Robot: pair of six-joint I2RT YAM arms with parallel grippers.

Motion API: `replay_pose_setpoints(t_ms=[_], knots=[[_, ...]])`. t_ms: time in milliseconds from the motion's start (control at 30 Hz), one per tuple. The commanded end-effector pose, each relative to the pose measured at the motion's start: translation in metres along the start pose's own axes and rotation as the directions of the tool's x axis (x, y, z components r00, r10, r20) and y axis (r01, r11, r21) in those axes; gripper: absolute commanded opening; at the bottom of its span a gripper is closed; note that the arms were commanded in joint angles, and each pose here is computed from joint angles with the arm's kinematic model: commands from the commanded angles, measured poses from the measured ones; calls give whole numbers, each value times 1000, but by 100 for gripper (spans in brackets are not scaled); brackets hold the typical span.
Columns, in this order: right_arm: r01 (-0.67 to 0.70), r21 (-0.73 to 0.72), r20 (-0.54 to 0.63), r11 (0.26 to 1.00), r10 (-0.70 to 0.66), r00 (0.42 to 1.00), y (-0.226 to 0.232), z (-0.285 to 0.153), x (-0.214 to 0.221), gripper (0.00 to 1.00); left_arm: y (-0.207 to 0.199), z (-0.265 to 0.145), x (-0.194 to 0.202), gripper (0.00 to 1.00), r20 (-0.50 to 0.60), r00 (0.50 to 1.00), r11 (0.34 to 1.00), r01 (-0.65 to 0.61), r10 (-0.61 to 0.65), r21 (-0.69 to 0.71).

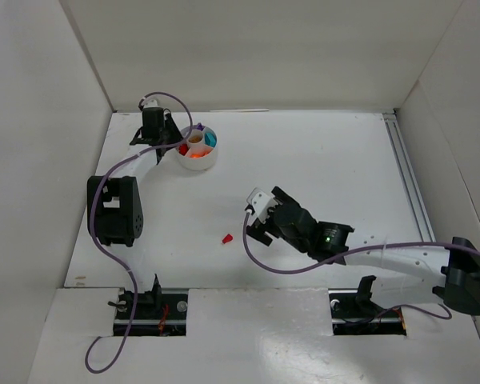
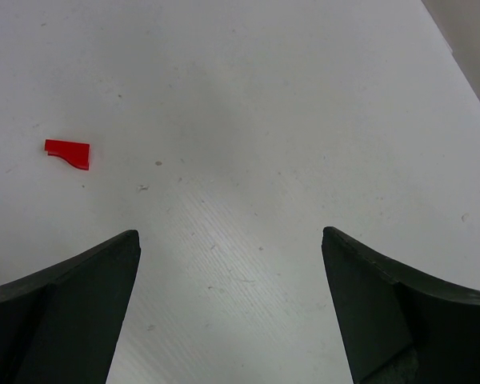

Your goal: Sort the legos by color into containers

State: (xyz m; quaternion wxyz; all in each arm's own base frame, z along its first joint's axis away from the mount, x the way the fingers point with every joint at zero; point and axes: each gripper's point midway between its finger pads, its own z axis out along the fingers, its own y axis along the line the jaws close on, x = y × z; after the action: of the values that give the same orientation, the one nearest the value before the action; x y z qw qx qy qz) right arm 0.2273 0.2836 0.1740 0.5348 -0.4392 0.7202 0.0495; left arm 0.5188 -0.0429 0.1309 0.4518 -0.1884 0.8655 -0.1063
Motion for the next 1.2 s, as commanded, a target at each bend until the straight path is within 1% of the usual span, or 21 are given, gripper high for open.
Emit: replay_pose_setpoints(t_ms=[0, 133, 167, 233, 267, 300, 367, 400, 433, 467, 500, 533, 633, 667, 700, 733, 767, 833, 900, 1000, 1167], knots=[[-49, 0, 63, 999, 48, 997, -5, -1, -28, 99, -14, -15, -40, 41, 102, 995, 1000, -5, 1, 30], [37, -102, 66, 994, -31, 997, 14, 5, -25, 99, -19, -35, -52, 44, 129, 992, 999, 4, -10, 45], [99, -142, 62, 985, -91, 994, 23, 11, -21, 99, -22, -46, -57, 54, 147, 989, 999, 4, -12, 54], [157, -255, 109, 954, -133, 985, 46, 16, -26, 99, -24, -61, -56, 70, 147, 989, 997, 11, -22, 74], [203, -299, 106, 932, -179, 978, 58, 25, -20, 99, -31, -82, -64, 77, 176, 984, 994, 18, -36, 105], [222, -357, 136, 907, -185, 973, 72, 28, -21, 99, -25, -87, -45, 86, 140, 989, 993, 25, -41, 112], [250, -403, 150, 880, -206, 967, 86, 37, -19, 97, -23, -105, -35, 94, 134, 987, 989, 68, -85, 128], [261, -425, 140, 867, -222, 965, 94, 47, -16, 95, -16, -123, -20, 97, 138, 985, 987, 84, -102, 134], [274, -449, 157, 851, -227, 961, 101, 50, -18, 91, -17, -132, -9, 99, 137, 985, 985, 88, -109, 150], [274, -461, 154, 844, -228, 961, 105, 55, -18, 90, -18, -141, 0, 99, 136, 984, 982, 95, -118, 164], [289, -475, 157, 831, -243, 957, 110, 61, -18, 90, -24, -163, 0, 99, 167, 977, 974, 97, -132, 204], [289, -489, 159, 823, -242, 957, 115, 63, -18, 87, -19, -166, 22, 99, 142, 981, 975, 105, -134, 196], [300, -512, 159, 805, -254, 954, 118, 74, -10, 83, -21, -189, 55, 99, 112, 977, 961, 150, -180, 232], [307, -539, 171, 785, -255, 952, 121, 75, -8, 80, -22, -193, 63, 99, 107, 977, 958, 154, -183, 241], [290, -543, 167, 788, -237, 957, 115, 81, -5, 80, -18, -195, 66, 99, 114, 974, 958, 164, -195, 235], [299, -565, 169, 769, -247, 954, 116, 85, 3, 80, -16, -203, 68, 99, 122, 973, 957, 163, -197, 242], [296, -581, 179, 758, -237, 955, 115, 89, 5, 77, -8, -203, 81, 99, 95, 975, 960, 174, -199, 220], [287, -650, 195, 703, -211, 958, 117, 94, 19, 72, -5, -207, 89, 99, 92, 971, 958, 200, -222, 207], [283, -697, 230, 659, -169, 958, 122, 94, 17, 71, -3, -214, 92, 99, 93, 963, 949, 228, -252, 217], [307, -726, 260, 616, -167, 951, 128, 100, 21, 71, -4, -219, 89, 99, 113, 959, 945, 227, -259, 237], [307, -743, 263, 595, -162, 951, 132, 111, 25, 67, -3, -215, 87, 99, 115, 964, 952, 211, -240, 220]])
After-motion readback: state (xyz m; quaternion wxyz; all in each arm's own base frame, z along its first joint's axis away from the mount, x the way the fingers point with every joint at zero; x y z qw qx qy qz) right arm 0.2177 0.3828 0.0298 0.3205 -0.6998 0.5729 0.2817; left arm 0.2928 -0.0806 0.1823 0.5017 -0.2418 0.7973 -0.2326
